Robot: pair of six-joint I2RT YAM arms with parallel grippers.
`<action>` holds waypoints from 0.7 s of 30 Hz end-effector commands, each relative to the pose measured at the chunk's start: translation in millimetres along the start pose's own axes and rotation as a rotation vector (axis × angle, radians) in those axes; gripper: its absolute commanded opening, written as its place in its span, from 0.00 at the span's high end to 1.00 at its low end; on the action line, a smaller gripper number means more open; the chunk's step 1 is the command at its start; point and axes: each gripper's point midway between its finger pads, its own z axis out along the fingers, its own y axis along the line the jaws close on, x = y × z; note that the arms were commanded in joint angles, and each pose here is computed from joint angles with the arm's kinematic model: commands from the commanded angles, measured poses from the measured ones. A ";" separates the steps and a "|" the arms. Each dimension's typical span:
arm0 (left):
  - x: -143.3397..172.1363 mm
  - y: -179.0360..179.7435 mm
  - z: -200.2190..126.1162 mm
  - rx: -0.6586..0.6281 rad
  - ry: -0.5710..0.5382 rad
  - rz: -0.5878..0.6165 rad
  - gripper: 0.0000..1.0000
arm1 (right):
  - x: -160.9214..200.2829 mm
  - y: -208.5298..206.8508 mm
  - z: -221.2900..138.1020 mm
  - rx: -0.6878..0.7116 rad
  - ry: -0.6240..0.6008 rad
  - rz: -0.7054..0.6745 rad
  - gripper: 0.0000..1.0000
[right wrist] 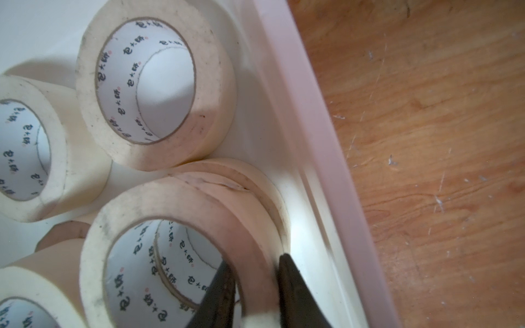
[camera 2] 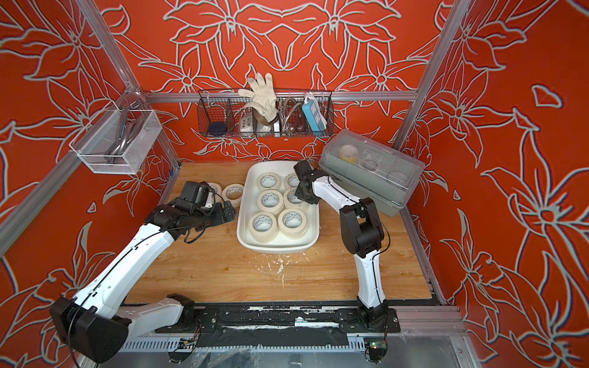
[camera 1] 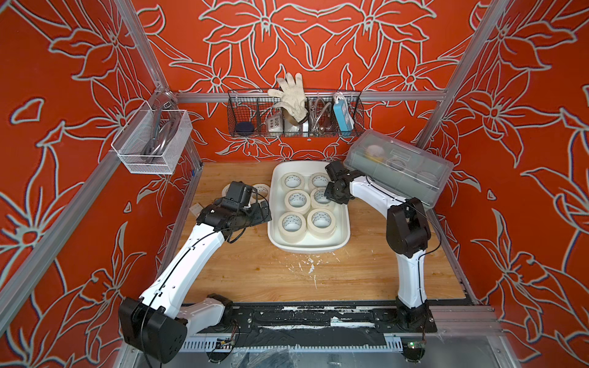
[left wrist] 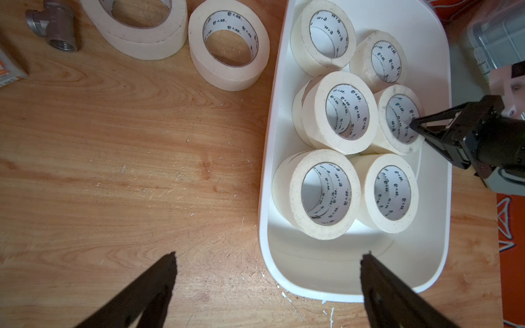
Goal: Take out the art tape in the storage box
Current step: Pick up the art tape from the storage box.
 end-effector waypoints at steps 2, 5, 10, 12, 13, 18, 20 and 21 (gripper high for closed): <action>3.6 3.3 -5.0 -0.004 -0.004 0.007 0.01 | 1.3 6.1 1.4 -0.029 0.009 -0.019 0.86; 3.2 2.4 -7.3 0.001 -0.007 0.005 0.01 | -4.8 10.4 -11.8 -0.053 -0.010 -0.040 0.92; 1.2 -0.8 -11.2 0.018 -0.016 0.003 0.01 | -18.6 12.9 -44.1 -0.069 -0.067 -0.093 0.95; 0.7 -3.6 -13.1 0.031 -0.016 0.004 0.01 | -23.1 13.6 -58.9 -0.076 -0.085 -0.122 0.96; 0.8 -4.7 -13.5 0.036 -0.014 0.006 0.01 | -25.3 13.3 -66.7 -0.079 -0.095 -0.136 0.96; -4.2 -14.3 -23.9 0.073 -0.036 0.026 0.01 | -29.1 13.7 -105.9 -0.119 -0.136 -0.227 1.00; -5.1 -19.7 -28.4 0.091 -0.043 0.039 0.01 | -26.1 20.1 -120.5 -0.175 -0.141 -0.299 1.00; -6.1 -22.6 -31.0 0.099 -0.049 0.047 0.01 | -24.2 20.6 -127.6 -0.190 -0.147 -0.318 1.00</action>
